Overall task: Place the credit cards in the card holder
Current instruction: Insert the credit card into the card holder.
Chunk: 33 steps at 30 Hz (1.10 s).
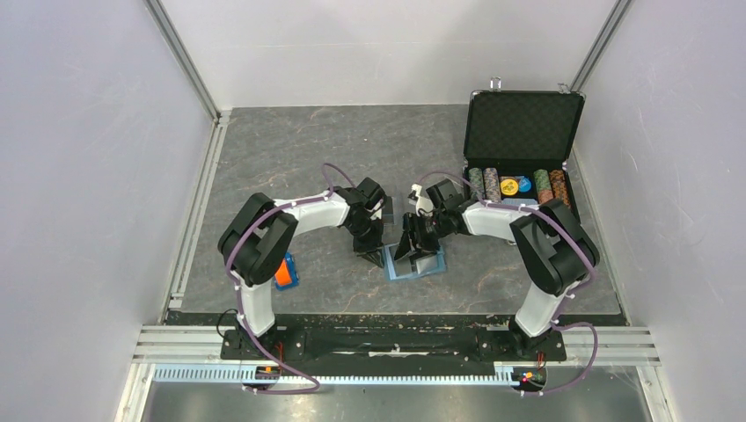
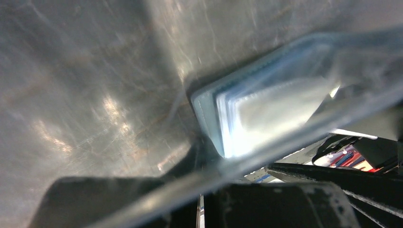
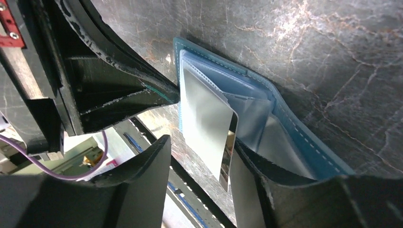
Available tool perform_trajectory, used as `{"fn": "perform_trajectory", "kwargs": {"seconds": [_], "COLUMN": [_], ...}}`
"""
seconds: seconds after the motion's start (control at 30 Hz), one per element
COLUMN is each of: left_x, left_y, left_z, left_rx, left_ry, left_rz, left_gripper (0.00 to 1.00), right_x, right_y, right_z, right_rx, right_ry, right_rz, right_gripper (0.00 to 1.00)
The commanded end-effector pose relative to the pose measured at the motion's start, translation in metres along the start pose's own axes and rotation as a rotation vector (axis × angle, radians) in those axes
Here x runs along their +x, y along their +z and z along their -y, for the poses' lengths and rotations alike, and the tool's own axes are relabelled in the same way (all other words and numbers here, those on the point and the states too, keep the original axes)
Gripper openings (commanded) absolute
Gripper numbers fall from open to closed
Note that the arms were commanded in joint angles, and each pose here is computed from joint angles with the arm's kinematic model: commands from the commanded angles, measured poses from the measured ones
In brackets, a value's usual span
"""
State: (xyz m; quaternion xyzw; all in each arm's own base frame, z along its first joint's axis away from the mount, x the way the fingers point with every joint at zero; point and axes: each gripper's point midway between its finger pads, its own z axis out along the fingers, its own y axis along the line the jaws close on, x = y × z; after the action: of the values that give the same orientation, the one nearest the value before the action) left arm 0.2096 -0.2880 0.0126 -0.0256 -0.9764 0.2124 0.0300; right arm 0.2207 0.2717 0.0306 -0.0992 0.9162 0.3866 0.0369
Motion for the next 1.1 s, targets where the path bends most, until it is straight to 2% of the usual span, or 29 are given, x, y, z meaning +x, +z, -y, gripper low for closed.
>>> {"fn": "perform_trajectory", "kwargs": {"seconds": [0.0, 0.1, 0.27, 0.4, 0.53, 0.7, 1.07], "left_x": [-0.012, -0.012, -0.013, -0.017, -0.019, -0.024, -0.027], "left_y": [0.013, 0.013, 0.009, 0.005, 0.007, 0.006, 0.003], "left_z": [0.007, 0.008, 0.005, -0.001, 0.001, 0.003, 0.003], "left_rx": [-0.003, -0.002, -0.023, -0.07, -0.069, -0.074, -0.088], "left_ry": [0.033, 0.034, 0.04, 0.061, 0.068, 0.076, 0.095], "left_rz": [0.04, 0.042, 0.052, 0.062, 0.061, 0.062, 0.069], "left_gripper": [0.02, 0.02, 0.03, 0.05, 0.05, 0.05, 0.04], "right_x": [0.01, 0.011, 0.006, 0.004, 0.008, 0.014, 0.006], "right_y": [0.013, 0.013, 0.005, -0.002, -0.005, -0.006, -0.017], "right_z": [0.002, 0.003, 0.011, 0.017, 0.014, 0.013, 0.018], "right_rx": [-0.02, -0.018, 0.07, 0.134, 0.124, 0.112, 0.179], "right_ry": [0.057, 0.057, -0.005, -0.05, -0.064, -0.068, -0.144], "right_rz": [-0.034, -0.039, -0.031, -0.038, -0.047, -0.063, -0.043], "right_gripper": [0.47, 0.41, 0.43, 0.53, 0.67, 0.8, 0.9]}}
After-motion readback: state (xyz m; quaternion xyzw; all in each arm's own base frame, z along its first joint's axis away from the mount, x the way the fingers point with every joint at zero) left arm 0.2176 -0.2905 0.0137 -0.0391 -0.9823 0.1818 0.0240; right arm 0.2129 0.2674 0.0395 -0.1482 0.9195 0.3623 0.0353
